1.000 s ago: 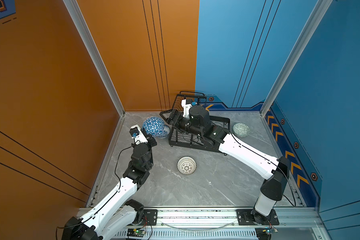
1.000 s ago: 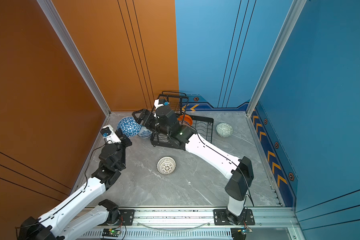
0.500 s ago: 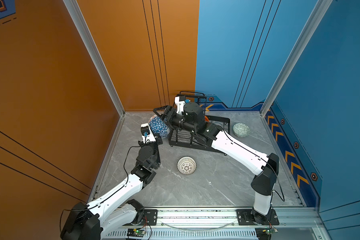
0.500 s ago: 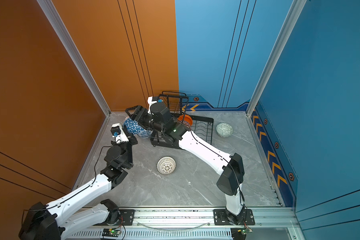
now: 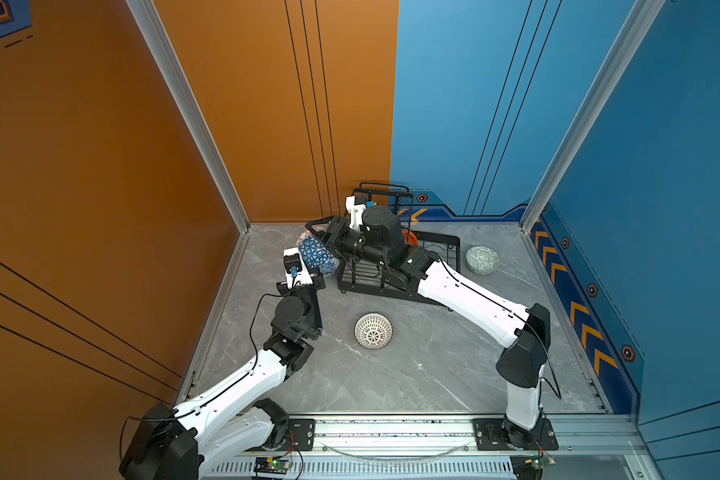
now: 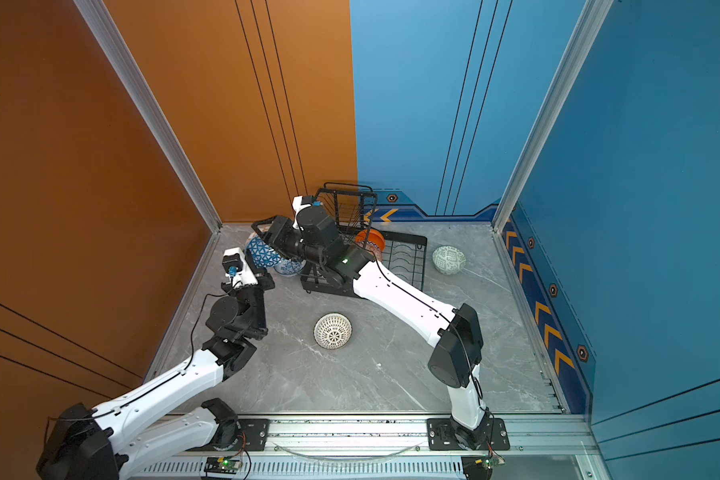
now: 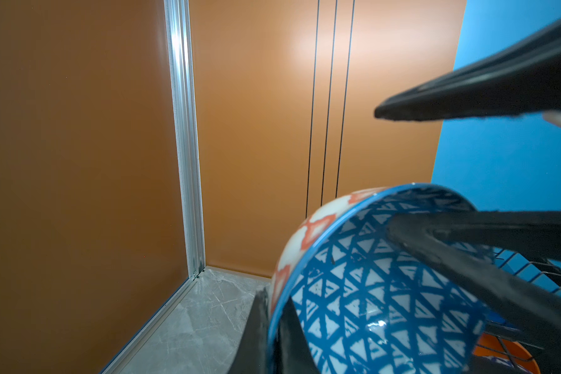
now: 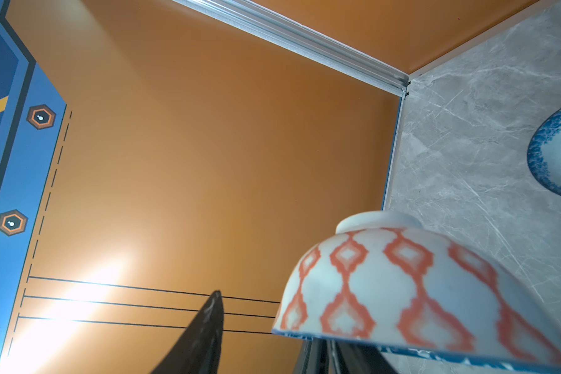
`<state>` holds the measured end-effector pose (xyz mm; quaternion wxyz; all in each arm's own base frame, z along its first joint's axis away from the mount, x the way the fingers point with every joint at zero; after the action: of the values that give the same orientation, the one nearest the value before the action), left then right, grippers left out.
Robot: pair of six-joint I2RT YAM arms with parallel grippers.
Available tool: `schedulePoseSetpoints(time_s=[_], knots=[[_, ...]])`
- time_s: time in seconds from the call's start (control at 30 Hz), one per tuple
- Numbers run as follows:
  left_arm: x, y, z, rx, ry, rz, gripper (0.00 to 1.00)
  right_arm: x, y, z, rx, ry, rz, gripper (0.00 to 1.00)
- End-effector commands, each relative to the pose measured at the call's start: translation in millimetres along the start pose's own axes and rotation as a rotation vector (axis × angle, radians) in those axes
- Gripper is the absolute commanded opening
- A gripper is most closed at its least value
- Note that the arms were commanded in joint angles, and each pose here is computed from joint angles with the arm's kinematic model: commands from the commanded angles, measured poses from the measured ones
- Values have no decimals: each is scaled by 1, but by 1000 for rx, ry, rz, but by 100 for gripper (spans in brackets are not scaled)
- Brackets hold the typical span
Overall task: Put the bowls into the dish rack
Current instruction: 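Grasp the bowl's rim with the right gripper while the left gripper holds it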
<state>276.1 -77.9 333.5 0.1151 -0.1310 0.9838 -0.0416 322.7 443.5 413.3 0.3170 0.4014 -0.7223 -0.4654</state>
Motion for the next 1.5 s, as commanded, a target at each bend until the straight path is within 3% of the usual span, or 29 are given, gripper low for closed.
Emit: schedulePoseSetpoints(time_s=[0.0,0.4,0.8,1.1,1.27,1.47], knots=[[6,6,-21,71,-73,-13,0,-2,10,-6,7,-16,-31,46],[12,-4,-20,19,-92,33,0,-11,-1,-9,-10,-15,-4,35],[16,-3,-19,-19,-118,26,0,-13,-7,-7,-12,-7,16,11],[17,1,-20,-11,-119,8,0,-12,-9,-8,9,-2,24,0],[22,10,-22,13,-119,-20,0,-14,-10,-6,30,2,25,0],[27,18,-22,40,-118,-33,8,-15,-8,-6,48,10,18,0]])
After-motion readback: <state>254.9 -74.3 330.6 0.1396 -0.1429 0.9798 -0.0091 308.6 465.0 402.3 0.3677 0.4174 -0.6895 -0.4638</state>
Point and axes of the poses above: each gripper's point midway between its finger pads, its own x axis back along the fingers, its own y axis along the line the jaws close on, z = x × y, the point moved 5 cm from there along x, back along the fingers, and after that the axes turned 3 degrees about x, right-handed, at the moved point
